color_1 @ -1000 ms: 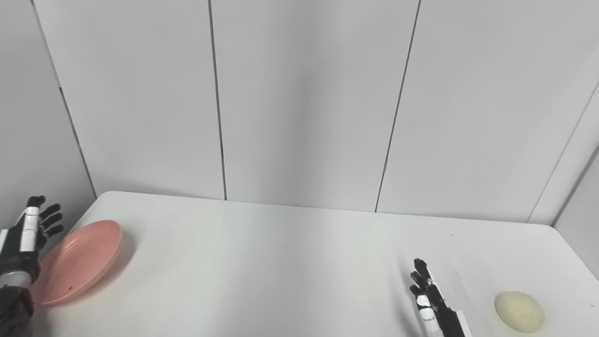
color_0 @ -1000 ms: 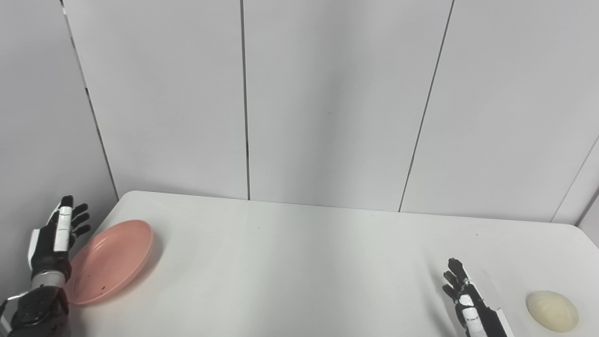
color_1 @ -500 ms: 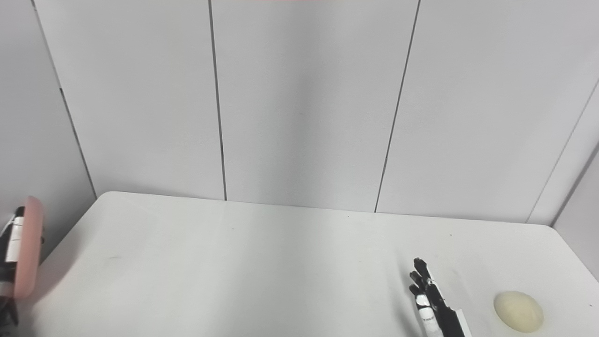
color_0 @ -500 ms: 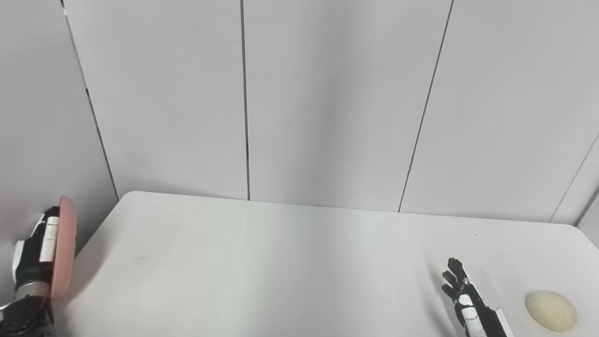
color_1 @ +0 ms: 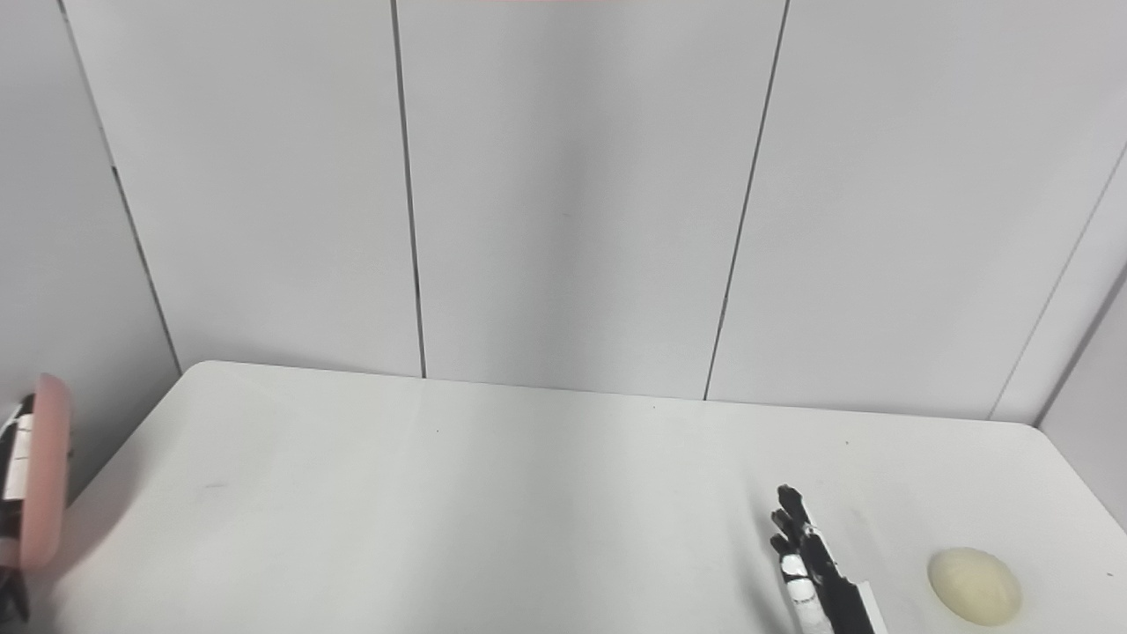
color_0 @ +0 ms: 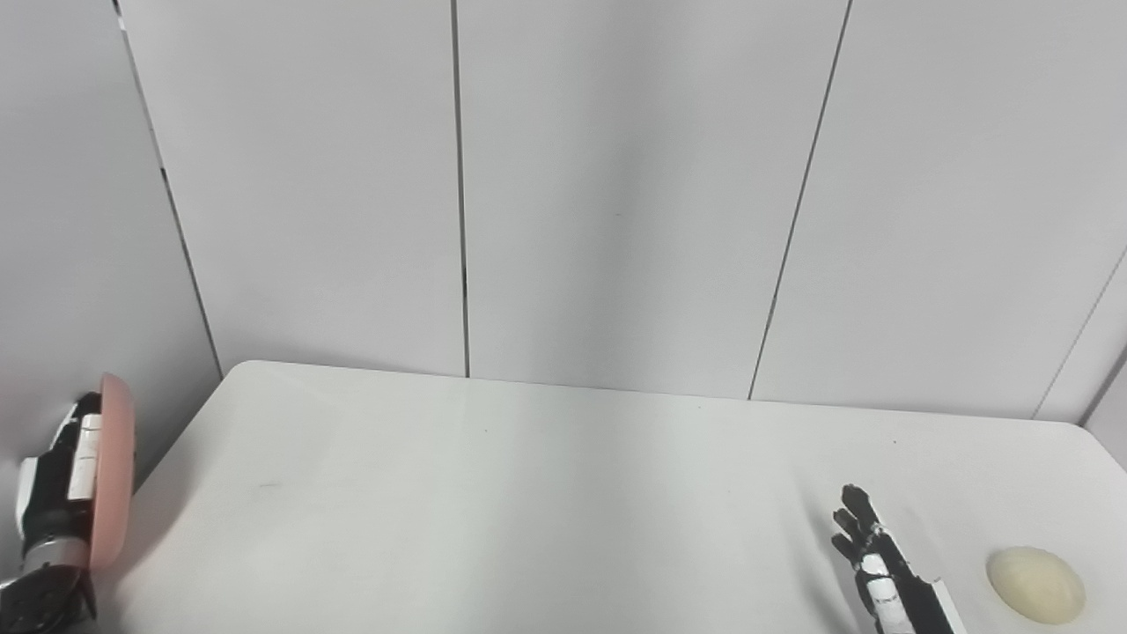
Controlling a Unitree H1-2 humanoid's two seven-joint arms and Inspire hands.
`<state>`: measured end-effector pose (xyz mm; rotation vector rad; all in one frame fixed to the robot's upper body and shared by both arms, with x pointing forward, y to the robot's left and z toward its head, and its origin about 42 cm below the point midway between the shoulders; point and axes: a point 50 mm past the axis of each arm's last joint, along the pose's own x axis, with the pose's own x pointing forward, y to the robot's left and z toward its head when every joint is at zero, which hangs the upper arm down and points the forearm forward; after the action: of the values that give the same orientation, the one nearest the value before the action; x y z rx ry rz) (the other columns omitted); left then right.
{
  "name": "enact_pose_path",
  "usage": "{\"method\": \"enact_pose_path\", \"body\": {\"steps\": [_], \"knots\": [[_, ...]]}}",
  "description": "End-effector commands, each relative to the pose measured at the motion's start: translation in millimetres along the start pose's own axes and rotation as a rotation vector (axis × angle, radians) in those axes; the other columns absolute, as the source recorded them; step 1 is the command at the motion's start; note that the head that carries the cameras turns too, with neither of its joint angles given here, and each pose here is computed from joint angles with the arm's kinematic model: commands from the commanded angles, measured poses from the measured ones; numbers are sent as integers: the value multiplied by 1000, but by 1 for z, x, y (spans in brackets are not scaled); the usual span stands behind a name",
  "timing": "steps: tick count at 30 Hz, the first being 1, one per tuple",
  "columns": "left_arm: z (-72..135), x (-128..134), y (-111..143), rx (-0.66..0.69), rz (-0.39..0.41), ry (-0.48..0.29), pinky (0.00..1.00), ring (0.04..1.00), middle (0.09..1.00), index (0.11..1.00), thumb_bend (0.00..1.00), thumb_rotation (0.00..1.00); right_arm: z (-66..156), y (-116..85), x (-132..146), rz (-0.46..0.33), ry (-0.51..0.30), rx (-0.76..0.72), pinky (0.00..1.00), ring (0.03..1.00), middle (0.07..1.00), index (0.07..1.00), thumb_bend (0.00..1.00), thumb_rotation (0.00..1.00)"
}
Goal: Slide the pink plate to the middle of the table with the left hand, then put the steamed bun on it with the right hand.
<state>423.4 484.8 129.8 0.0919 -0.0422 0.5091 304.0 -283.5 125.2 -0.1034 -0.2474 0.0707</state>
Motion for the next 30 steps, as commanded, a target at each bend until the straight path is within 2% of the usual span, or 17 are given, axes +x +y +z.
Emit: {"method": "enact_pose_path", "body": {"steps": [1,5,8,11,16,20,23,30], "knots": [[-14,-10,-14,9,-35,37,783,858,846,903,904,952,-34,5,-33,-19,119,22,950,961,974,946,564,945],[-16,-13,-25,9,-64,28,778,864,857,908,915,963,-33,6,-34,-17,121,29,964,971,981,951,564,946],[-18,-16,-35,-6,-85,29,784,867,848,906,875,955,-33,5,-34,-17,119,18,957,966,976,946,568,945],[-19,-21,-49,-11,-126,15,803,872,860,912,888,957,-32,5,-35,-18,118,15,946,958,970,940,582,941],[-20,-28,-70,-37,-166,0,763,851,840,894,924,926,-31,5,-35,-17,119,16,949,958,971,944,591,931],[-19,-34,-89,-38,-214,-20,762,852,841,898,885,937,-31,6,-35,-18,117,12,947,958,969,943,601,935],[-16,-36,-101,-37,-260,-36,756,851,839,896,924,946,-31,6,-35,-16,114,7,946,957,969,942,597,942],[-15,-41,-123,-36,-322,-39,765,858,841,898,936,935,-31,7,-35,-16,112,5,941,953,966,942,603,940]]}}
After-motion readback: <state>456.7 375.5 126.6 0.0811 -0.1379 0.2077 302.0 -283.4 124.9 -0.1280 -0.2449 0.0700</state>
